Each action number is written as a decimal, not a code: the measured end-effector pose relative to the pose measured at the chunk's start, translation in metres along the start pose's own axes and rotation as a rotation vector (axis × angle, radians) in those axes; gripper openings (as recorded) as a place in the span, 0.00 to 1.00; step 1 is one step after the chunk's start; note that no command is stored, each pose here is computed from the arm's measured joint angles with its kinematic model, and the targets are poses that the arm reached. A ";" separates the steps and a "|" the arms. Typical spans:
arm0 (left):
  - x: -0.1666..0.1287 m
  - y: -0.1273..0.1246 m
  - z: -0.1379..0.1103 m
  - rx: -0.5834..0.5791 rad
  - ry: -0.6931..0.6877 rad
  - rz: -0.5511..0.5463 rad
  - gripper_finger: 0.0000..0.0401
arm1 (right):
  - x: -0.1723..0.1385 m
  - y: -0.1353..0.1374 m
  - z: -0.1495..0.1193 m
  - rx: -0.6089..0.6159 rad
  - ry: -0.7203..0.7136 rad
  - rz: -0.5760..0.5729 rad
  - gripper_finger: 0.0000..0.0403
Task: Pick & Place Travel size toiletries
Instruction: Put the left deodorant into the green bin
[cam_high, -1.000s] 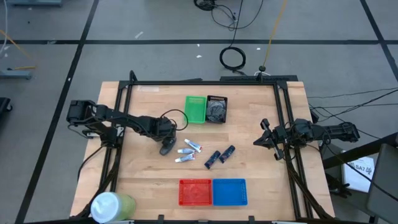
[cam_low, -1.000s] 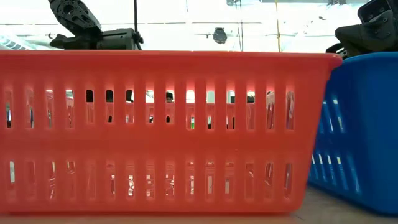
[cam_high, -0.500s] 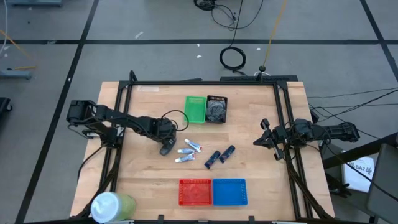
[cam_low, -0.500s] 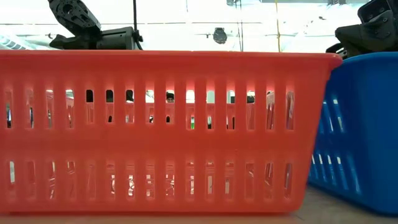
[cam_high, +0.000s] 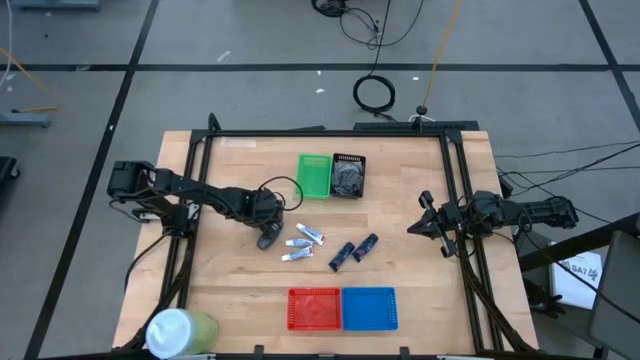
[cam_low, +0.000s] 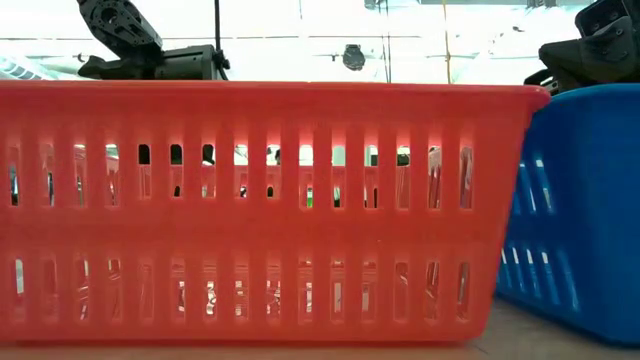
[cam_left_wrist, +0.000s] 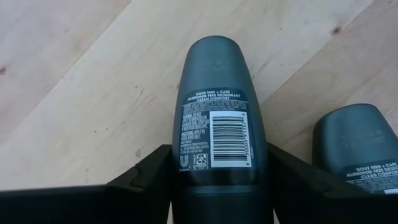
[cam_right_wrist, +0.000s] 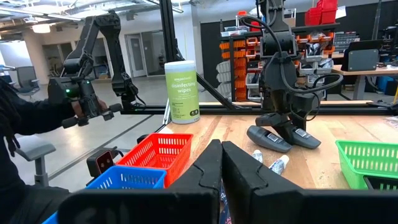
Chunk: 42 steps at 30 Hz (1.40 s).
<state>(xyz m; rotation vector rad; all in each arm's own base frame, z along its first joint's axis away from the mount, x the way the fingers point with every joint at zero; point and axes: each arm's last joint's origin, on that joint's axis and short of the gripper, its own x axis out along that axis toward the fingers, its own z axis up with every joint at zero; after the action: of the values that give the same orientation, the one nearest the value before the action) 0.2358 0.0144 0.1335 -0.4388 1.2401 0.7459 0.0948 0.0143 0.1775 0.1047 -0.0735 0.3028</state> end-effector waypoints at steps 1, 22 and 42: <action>0.000 0.000 0.000 0.002 -0.002 0.000 0.49 | 0.000 0.000 0.000 0.000 0.000 0.000 0.00; -0.030 -0.019 0.033 0.135 -0.111 -0.083 0.49 | 0.000 0.000 0.000 0.000 0.000 0.000 0.00; -0.062 -0.022 0.081 0.152 -0.353 -0.086 0.49 | 0.000 0.000 0.000 0.000 0.000 0.000 0.00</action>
<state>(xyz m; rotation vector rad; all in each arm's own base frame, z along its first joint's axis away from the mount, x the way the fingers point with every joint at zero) 0.2990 0.0369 0.2136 -0.2216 0.9319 0.6196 0.0947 0.0144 0.1775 0.1051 -0.0736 0.3032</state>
